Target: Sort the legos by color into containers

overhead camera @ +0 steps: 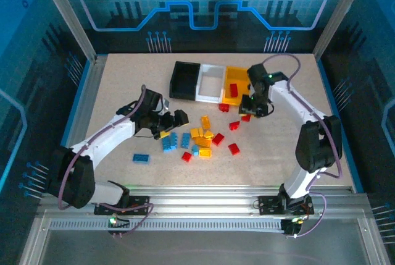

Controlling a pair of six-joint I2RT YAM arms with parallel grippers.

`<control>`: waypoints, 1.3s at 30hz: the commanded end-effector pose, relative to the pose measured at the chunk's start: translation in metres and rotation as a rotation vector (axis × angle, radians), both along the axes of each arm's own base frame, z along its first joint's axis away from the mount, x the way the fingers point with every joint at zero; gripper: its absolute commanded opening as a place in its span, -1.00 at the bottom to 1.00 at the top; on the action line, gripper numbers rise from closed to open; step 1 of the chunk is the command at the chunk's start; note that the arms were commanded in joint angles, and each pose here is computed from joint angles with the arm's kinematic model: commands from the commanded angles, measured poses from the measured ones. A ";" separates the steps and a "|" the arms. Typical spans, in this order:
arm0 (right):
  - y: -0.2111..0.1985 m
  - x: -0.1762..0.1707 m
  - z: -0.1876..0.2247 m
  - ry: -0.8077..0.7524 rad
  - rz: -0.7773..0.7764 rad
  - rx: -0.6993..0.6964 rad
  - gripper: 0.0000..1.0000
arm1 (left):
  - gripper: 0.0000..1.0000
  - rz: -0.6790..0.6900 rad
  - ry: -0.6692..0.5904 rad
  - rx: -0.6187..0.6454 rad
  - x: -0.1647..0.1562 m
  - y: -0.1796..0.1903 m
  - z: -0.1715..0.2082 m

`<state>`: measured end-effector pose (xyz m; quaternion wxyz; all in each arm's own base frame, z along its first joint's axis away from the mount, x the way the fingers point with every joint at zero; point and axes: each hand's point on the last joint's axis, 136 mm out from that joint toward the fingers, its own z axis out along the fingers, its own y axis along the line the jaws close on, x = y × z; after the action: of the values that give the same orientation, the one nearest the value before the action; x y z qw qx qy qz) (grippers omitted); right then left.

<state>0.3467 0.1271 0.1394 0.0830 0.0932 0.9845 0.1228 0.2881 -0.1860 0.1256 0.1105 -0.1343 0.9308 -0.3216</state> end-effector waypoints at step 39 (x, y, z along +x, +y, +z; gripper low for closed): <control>0.019 0.143 -0.003 -0.046 0.003 0.024 0.16 | 0.98 1.006 0.438 -0.112 -0.078 0.115 -0.016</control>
<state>0.4984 0.1426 0.0922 0.0731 0.0996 0.9836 0.1316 0.2116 -0.0811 0.1120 0.0447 -0.5586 0.7902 -0.2479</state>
